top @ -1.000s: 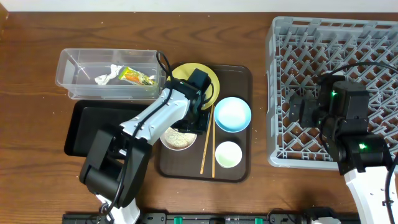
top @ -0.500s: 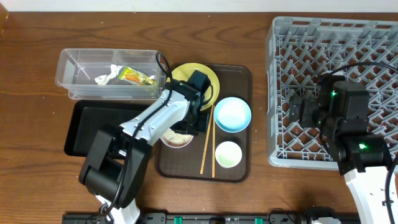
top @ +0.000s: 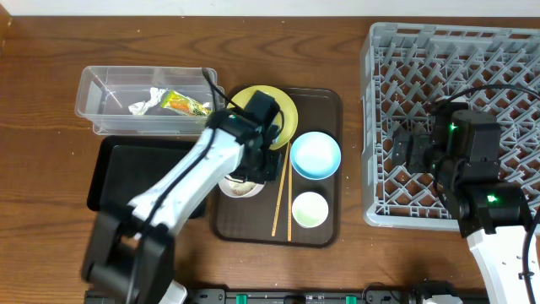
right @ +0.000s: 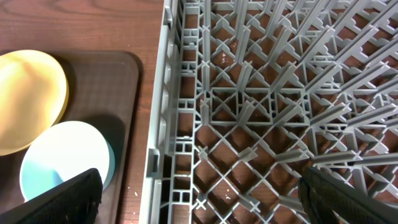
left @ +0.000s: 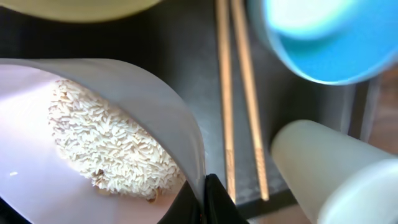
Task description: Sort waste into correct bins and load items into the dishwasher rack
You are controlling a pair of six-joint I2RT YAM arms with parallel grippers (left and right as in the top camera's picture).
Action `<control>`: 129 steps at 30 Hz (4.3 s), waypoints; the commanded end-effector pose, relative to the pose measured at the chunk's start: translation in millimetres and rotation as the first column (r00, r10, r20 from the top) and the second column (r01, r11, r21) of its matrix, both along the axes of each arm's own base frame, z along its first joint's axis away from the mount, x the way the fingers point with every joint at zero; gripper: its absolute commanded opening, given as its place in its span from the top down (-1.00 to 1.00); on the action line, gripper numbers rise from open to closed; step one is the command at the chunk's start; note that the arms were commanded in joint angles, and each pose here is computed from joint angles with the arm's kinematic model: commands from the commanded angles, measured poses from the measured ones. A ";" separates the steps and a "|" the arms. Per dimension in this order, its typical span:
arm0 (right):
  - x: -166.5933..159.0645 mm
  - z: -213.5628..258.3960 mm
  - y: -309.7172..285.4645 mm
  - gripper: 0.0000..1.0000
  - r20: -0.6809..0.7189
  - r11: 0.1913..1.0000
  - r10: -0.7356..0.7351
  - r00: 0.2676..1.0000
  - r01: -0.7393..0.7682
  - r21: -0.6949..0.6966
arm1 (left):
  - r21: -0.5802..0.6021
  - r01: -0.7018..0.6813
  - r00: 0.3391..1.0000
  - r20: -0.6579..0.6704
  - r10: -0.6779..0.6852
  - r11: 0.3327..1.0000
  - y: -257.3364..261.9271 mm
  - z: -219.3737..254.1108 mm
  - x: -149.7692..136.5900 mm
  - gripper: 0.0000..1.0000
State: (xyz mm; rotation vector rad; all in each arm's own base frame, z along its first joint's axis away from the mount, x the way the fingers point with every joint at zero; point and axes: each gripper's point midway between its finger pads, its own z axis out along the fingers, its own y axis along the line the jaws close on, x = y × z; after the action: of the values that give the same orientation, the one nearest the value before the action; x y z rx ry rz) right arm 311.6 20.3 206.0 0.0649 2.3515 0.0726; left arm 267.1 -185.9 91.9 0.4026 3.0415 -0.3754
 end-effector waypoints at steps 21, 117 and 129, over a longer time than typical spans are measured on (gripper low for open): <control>3.6 10.1 -1.9 -0.98 0.027 1.000 -0.014 1.000 0.014 0.006 | -0.577 -0.210 0.955 0.050 0.291 0.789 124.2 72.6 35.1 0.88; 7.0 13.7 -1.7 -0.98 0.047 1.000 -0.015 0.999 0.014 0.008 | -0.788 -0.336 0.873 -0.054 0.485 0.516 123.2 92.6 41.2 0.88; 8.9 16.0 -1.5 -0.98 0.060 1.000 -0.015 0.998 0.014 0.010 | -0.234 -0.027 0.952 0.291 0.097 0.972 39.5 28.3 17.4 0.88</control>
State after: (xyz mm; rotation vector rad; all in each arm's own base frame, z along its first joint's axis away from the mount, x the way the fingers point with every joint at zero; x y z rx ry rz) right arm 317.3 20.7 212.1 0.0646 2.3172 0.0758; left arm 272.8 -157.4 136.3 0.2140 2.6436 -0.9574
